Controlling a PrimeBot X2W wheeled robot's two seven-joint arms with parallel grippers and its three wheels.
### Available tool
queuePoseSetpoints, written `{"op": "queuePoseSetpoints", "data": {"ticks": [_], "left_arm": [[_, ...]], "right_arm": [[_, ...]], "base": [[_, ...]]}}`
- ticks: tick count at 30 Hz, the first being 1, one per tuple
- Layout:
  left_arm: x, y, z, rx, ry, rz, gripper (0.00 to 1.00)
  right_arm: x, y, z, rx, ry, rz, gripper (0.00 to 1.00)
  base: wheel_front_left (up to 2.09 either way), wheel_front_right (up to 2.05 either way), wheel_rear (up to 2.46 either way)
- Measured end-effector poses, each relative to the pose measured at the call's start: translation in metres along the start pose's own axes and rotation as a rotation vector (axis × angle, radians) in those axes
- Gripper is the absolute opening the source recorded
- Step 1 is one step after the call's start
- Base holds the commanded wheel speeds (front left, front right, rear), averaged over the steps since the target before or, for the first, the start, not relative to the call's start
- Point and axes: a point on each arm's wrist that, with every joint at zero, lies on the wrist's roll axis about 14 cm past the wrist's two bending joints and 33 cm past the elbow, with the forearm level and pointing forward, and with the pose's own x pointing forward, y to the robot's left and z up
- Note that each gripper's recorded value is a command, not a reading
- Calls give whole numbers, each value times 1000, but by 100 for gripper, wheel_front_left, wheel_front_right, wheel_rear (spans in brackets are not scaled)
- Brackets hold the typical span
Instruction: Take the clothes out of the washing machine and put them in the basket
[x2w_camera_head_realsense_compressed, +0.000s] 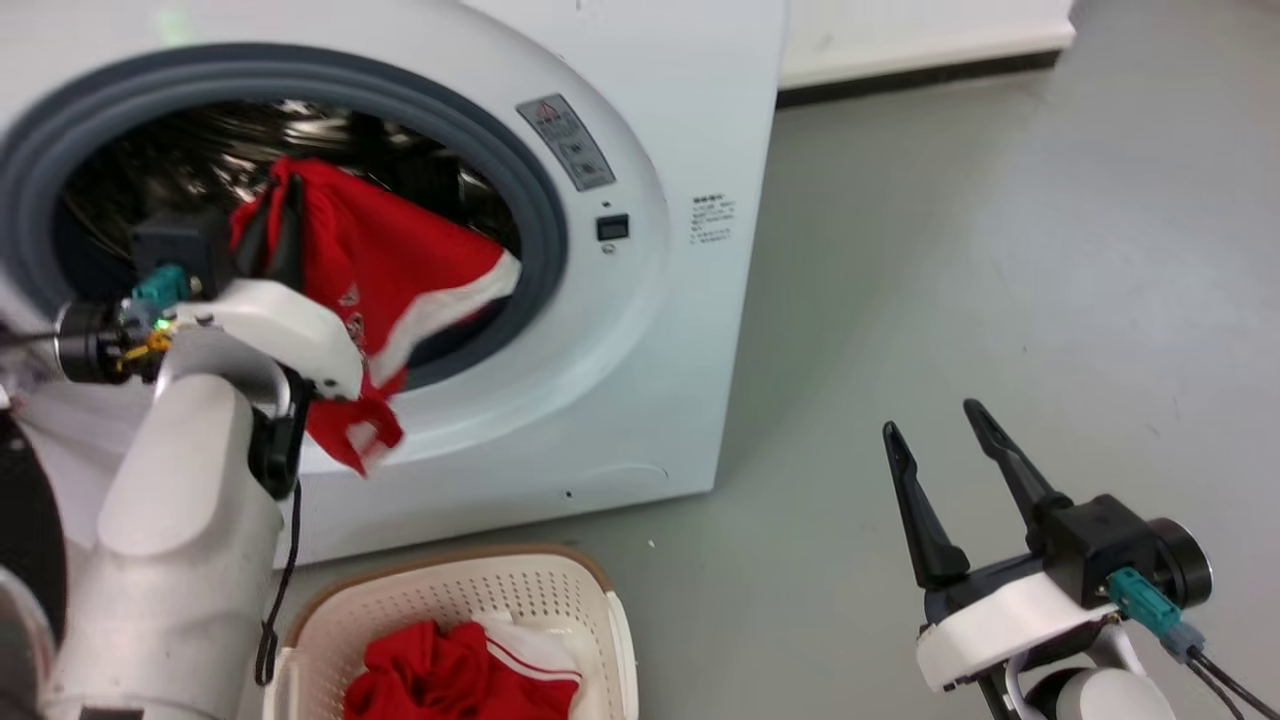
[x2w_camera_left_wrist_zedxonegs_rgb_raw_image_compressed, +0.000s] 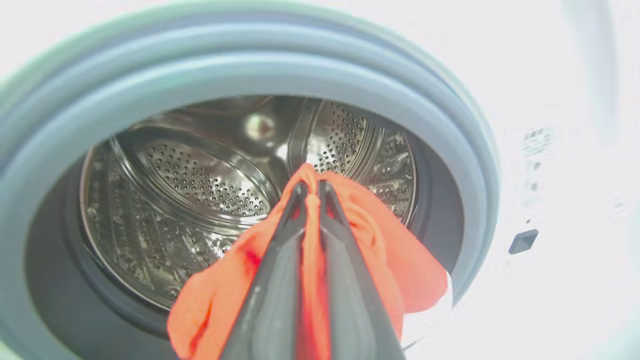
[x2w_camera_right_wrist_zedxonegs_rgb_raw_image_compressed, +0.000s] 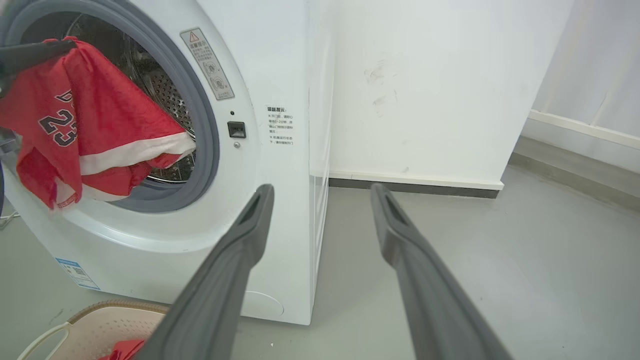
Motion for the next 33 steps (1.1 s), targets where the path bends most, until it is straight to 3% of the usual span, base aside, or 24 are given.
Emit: {"op": "queuePoseSetpoints", "data": {"ticks": [12,20,25,33], "left_arm": [[-73,-8,62,-9,-196,-3,0],[-118,-25,67,-30,-197,-12,0],[-141,-49,42,-86,-93,-47,0],[-177,-83,-65,-251,257,-65,0]], "right_arm": [[-20,21,22,-4,-48,53,100],[-26,28,27,-4,-56,72,100],[-25,29,28,-6,-56,78,100],[-16,30,15,3,-18,82,100]], "base": [[0,0,0],[0,0,0],[0,0,0],[0,0,0]]}}
